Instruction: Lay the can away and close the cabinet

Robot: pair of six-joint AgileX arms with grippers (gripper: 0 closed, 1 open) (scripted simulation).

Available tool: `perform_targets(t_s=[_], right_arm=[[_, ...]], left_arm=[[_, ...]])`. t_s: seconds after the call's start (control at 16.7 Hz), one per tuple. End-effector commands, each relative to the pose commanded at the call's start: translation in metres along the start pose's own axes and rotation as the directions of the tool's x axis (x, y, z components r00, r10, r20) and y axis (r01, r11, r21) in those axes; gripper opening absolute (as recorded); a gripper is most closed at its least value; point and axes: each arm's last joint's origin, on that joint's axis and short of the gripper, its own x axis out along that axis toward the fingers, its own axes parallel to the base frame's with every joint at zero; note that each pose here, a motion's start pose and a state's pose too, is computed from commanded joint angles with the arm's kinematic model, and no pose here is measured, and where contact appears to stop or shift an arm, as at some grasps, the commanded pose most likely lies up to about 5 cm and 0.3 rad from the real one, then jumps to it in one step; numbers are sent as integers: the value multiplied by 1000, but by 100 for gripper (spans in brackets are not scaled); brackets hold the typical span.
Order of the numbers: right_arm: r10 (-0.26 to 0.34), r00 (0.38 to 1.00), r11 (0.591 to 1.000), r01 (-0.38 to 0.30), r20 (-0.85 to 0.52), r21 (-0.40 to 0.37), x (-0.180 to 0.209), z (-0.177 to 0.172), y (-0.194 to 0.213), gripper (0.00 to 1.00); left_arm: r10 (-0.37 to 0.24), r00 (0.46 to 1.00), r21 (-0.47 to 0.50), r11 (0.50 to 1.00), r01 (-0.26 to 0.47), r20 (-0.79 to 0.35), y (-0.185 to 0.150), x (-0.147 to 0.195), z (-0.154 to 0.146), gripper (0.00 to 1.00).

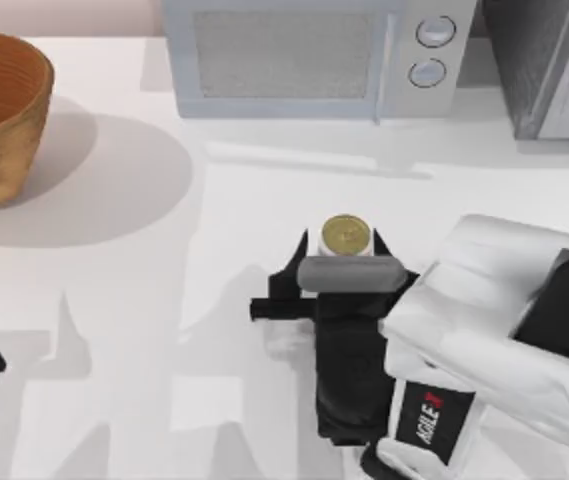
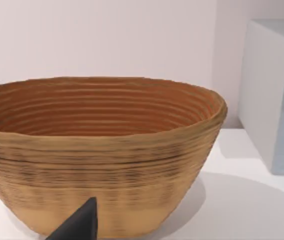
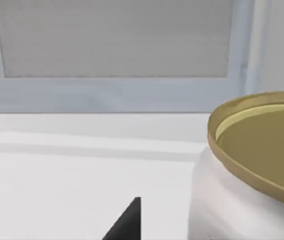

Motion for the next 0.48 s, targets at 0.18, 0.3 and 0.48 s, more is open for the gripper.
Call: perform_targets(t_s=[0.18,0.3,0.48], right_arm=[[0,1000,1000,0,0,0,0,0,0,32],[0,1000,1000,0,0,0,0,0,0,17],[0,1000,1000,0,0,0,0,0,0,0]], left_arm=[[0,1000,0,1000,0,0,0,0,0,100],[0,1000,0,1000,0,0,0,0,0,100],[0,1000,0,1000,0,0,0,0,0,100]])
